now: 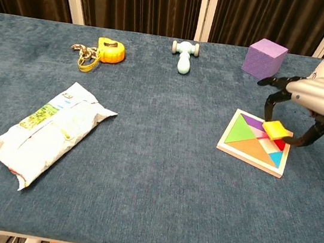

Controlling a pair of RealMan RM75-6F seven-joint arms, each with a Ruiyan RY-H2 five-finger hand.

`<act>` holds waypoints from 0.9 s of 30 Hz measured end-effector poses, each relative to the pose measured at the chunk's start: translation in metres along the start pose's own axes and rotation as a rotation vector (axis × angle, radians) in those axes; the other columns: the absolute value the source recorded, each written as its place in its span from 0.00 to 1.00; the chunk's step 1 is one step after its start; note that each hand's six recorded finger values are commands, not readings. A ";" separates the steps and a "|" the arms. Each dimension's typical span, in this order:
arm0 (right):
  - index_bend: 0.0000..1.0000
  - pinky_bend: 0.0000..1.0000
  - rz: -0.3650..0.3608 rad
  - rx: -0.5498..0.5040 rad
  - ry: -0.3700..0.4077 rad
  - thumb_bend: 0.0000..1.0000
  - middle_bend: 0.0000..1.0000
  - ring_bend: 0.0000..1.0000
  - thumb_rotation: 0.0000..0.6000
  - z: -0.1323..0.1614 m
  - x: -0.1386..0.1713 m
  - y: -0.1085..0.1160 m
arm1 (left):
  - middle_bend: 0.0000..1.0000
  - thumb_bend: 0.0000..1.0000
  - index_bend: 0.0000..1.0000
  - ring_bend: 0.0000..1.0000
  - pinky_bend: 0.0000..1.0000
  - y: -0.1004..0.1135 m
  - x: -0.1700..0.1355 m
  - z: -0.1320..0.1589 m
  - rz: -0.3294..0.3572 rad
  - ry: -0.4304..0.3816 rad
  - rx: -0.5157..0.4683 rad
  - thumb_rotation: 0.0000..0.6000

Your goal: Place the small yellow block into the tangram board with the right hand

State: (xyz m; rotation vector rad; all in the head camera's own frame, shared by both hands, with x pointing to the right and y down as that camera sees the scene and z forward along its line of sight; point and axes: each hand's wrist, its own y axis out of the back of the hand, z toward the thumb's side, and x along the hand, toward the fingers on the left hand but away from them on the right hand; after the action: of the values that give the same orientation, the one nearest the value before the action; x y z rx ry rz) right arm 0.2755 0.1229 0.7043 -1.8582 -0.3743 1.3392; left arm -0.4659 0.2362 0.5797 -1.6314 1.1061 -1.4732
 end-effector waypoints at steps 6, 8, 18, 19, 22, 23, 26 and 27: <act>0.52 0.00 0.025 0.009 -0.012 0.22 0.00 0.00 1.00 0.004 -0.001 -0.009 | 0.03 0.00 0.08 0.00 0.04 -0.001 -0.001 -0.002 -0.001 0.004 -0.004 1.00; 0.52 0.00 0.027 0.006 -0.014 0.22 0.00 0.00 1.00 0.006 -0.001 -0.010 | 0.03 0.00 0.08 0.00 0.04 -0.002 -0.001 -0.003 -0.006 0.005 -0.007 1.00; 0.47 0.00 0.033 0.010 -0.022 0.20 0.00 0.00 1.00 0.007 -0.002 -0.010 | 0.03 0.00 0.08 0.00 0.04 -0.003 -0.002 -0.004 -0.007 0.007 -0.009 1.00; 0.45 0.00 0.035 0.011 -0.024 0.19 0.00 0.00 1.00 0.007 -0.003 -0.011 | 0.03 0.00 0.08 0.00 0.04 -0.003 -0.002 -0.004 -0.007 0.007 -0.009 1.00; 0.39 0.00 0.040 0.011 -0.026 0.16 0.00 0.00 1.00 0.007 -0.003 -0.013 | 0.03 0.00 0.08 0.00 0.04 -0.003 -0.002 -0.004 -0.008 0.008 -0.009 1.00; 0.37 0.00 0.040 0.011 -0.026 0.15 0.00 0.00 1.00 0.007 -0.003 -0.013 | 0.03 0.00 0.08 0.00 0.04 -0.003 -0.002 -0.004 -0.008 0.008 -0.009 1.00; 0.32 0.00 0.039 0.005 -0.026 0.12 0.00 0.00 1.00 0.007 -0.003 -0.012 | 0.03 0.00 0.08 0.00 0.04 -0.003 -0.002 -0.005 -0.006 0.008 -0.009 1.00; 0.30 0.00 0.037 0.002 -0.026 0.12 0.00 0.00 1.00 0.008 -0.003 -0.011 | 0.03 0.00 0.08 0.00 0.04 -0.003 -0.002 -0.005 -0.006 0.008 -0.010 1.00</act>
State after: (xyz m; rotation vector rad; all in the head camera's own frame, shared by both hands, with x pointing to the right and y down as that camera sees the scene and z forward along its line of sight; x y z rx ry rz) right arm 0.2697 0.1311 0.7139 -1.8557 -0.3528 1.3895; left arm -0.4700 0.2392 0.5821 -1.6376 1.1157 -1.4816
